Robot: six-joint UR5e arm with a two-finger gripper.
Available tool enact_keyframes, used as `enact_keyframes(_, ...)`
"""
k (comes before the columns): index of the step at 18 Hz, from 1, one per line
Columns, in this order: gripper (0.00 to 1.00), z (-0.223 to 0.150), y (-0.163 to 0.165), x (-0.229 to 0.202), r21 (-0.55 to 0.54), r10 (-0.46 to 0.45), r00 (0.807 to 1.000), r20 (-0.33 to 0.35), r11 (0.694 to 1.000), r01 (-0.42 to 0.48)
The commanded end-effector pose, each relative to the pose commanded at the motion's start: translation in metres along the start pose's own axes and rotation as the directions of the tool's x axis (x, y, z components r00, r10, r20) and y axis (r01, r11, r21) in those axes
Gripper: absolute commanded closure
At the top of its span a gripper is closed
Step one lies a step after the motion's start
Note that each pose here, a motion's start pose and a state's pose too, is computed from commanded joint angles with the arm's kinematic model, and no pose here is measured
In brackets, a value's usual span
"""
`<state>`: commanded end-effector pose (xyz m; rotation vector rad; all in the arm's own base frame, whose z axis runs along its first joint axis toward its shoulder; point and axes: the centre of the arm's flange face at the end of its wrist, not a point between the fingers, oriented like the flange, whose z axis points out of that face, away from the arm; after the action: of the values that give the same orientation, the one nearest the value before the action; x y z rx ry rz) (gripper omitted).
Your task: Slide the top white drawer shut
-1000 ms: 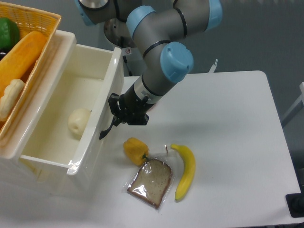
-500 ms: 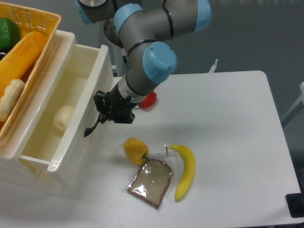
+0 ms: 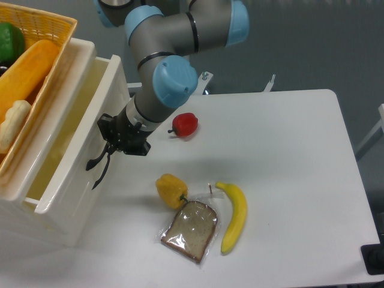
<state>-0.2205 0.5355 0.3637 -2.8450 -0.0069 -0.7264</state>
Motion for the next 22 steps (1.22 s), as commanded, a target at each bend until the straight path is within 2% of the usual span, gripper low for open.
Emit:
enact_keyframes(12,0.96,0.015,-0.009,0.017,-0.021,0.014,1.000,-0.009,1.000,-0.015)
enact_keyframes(15,0.81,0.008,-0.011,0.011,0.009,0.028,0.999,0.020,1.000,-0.028)
enact_keyframes(16,0.64,0.003,-0.010,0.004,0.022,0.028,0.999,0.033,0.999,-0.029)
enact_keyframes(17,0.56,-0.005,-0.007,-0.007,0.040,0.014,0.999,0.045,0.999,-0.016)
enact_keyframes(20,0.48,-0.026,-0.004,-0.026,0.088,-0.005,0.997,0.083,0.996,-0.002)
enact_keyframes(22,0.47,-0.048,0.001,-0.046,0.115,-0.034,0.993,0.110,0.993,0.022)
